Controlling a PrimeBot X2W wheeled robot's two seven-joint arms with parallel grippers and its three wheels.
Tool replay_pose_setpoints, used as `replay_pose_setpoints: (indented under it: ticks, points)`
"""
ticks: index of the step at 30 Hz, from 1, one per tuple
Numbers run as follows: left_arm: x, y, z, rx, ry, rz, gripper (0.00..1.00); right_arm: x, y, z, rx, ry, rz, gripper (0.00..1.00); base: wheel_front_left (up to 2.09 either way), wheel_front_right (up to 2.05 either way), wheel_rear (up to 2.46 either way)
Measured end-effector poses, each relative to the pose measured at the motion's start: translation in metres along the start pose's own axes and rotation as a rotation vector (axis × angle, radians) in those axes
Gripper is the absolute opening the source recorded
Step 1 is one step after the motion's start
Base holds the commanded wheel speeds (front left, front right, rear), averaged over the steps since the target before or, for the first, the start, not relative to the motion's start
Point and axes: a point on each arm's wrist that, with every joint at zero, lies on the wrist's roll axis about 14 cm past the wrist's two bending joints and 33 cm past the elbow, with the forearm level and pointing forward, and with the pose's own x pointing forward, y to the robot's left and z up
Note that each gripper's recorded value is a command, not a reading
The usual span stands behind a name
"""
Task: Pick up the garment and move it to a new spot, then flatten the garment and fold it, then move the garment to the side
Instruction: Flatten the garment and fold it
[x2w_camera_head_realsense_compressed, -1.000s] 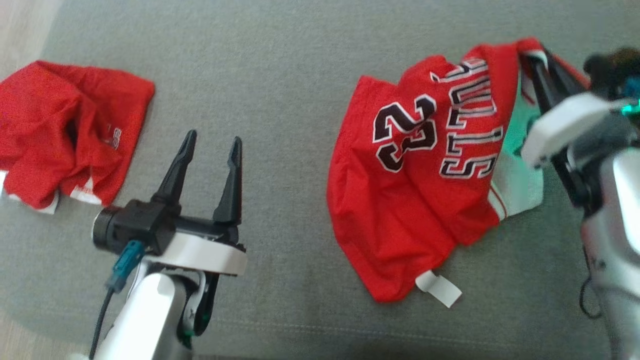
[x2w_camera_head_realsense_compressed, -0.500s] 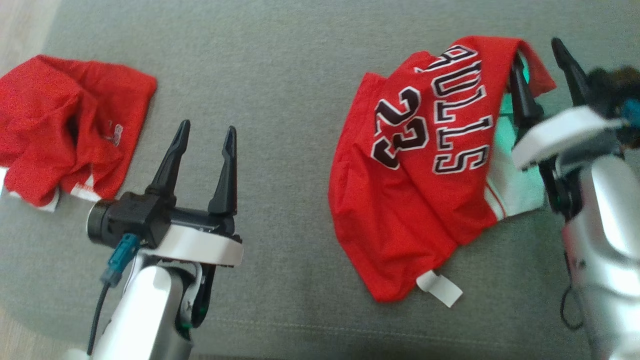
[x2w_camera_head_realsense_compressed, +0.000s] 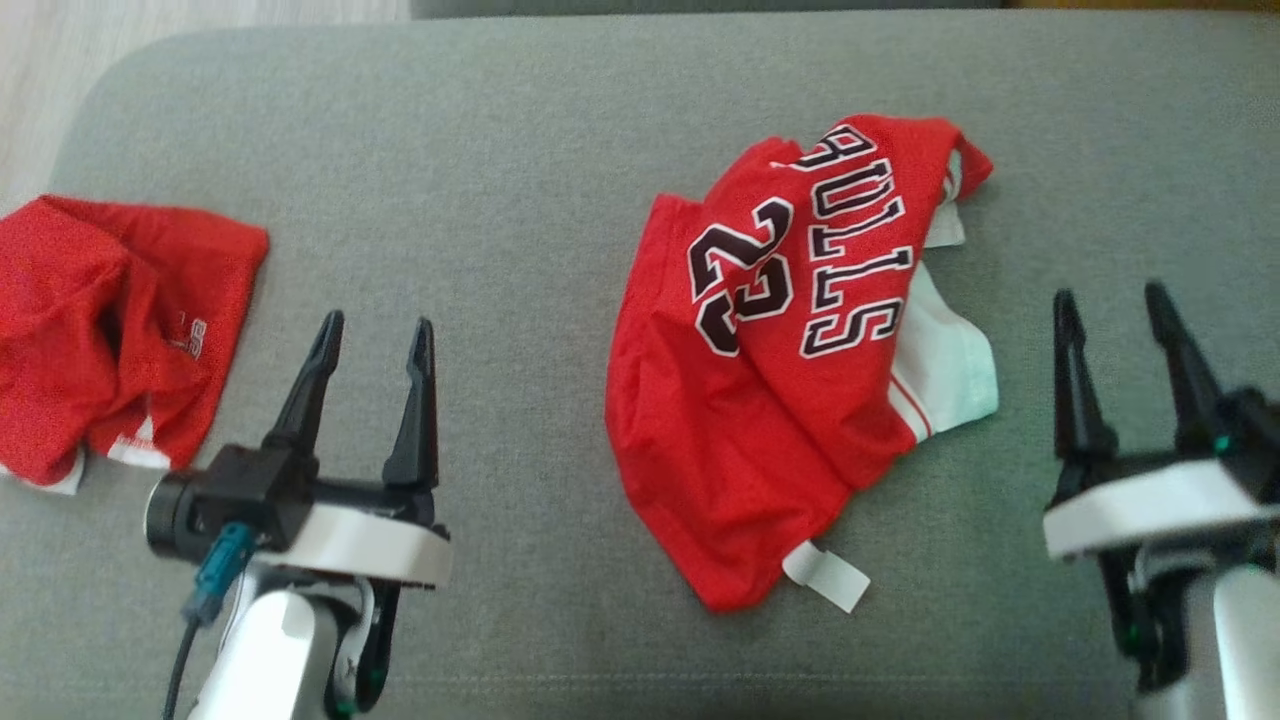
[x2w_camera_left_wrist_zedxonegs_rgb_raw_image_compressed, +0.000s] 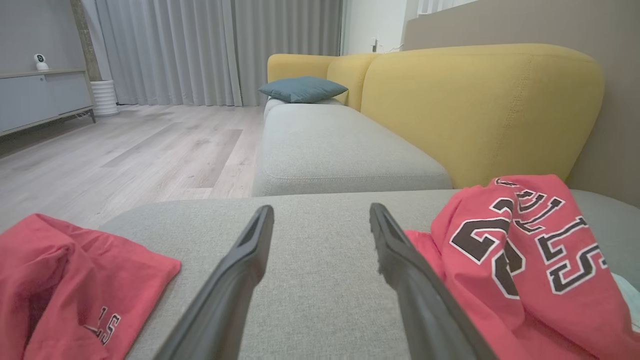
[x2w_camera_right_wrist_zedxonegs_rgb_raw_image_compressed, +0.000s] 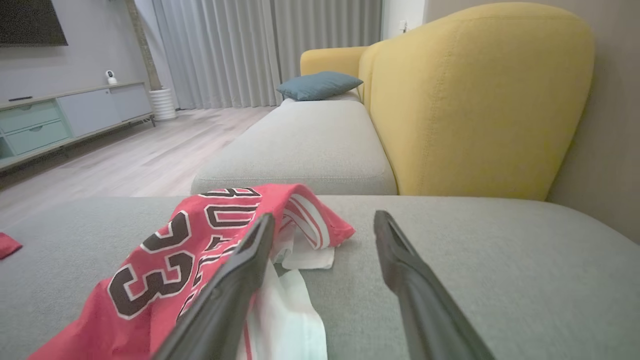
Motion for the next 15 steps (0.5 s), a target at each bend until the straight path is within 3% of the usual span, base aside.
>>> replay_pose_setpoints:
  ticks: [6, 15]
  points:
    - [-0.009, -0.005, -0.002, -0.003, 0.011, -0.010, 1.00, -0.034, -0.001, -0.004, 0.027, 0.037, -0.033, 1.00, 0.00, 0.00, 0.00]
    - [-0.011, -0.005, 0.000, 0.000, 0.006, -0.006, 1.00, -0.040, -0.001, 0.002, 0.051, 0.030, -0.039, 1.00, 0.00, 0.00, 0.00]
